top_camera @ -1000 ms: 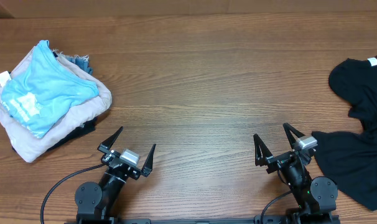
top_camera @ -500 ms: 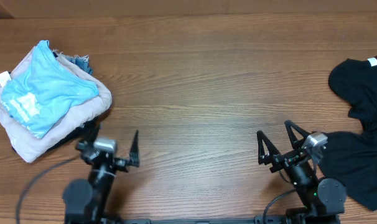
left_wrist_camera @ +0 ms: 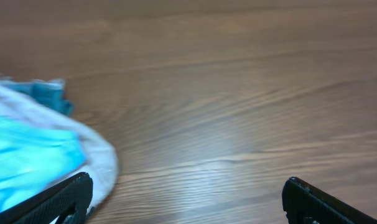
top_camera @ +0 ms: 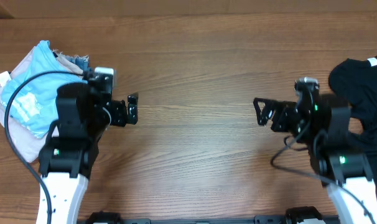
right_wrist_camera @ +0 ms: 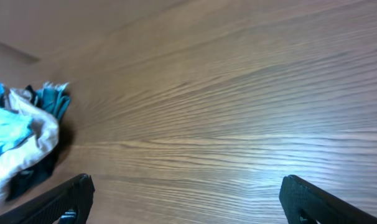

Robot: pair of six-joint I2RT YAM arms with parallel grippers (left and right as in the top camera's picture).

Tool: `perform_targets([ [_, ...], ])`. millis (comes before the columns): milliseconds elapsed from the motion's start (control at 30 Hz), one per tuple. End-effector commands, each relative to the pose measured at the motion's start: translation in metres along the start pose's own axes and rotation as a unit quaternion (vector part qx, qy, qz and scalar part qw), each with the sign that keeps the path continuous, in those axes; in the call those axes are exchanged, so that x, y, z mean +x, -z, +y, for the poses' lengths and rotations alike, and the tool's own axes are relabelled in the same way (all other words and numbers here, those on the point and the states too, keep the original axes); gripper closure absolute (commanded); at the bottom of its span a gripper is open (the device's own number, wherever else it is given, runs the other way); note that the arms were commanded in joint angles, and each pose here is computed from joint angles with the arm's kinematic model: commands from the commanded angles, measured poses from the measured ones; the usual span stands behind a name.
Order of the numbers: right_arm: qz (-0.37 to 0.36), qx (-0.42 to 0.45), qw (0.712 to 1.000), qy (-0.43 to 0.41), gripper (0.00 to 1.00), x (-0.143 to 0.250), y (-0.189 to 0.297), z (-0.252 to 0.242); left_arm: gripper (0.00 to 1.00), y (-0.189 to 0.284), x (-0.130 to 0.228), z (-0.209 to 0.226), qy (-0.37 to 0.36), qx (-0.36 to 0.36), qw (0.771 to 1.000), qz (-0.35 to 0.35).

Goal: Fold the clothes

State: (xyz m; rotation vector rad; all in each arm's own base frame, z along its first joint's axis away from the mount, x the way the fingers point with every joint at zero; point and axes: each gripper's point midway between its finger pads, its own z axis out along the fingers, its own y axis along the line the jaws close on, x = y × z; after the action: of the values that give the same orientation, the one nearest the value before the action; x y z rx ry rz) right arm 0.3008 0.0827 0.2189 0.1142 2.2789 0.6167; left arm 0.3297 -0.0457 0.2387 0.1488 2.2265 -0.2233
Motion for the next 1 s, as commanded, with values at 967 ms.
perform_targets([
  [967, -0.050, 0.454, 0.817, -0.352, 0.07, -0.074, 0.052, -0.371, 0.00, -0.048, 0.019, -0.089, -0.054, 0.137, 0.986, 0.077],
])
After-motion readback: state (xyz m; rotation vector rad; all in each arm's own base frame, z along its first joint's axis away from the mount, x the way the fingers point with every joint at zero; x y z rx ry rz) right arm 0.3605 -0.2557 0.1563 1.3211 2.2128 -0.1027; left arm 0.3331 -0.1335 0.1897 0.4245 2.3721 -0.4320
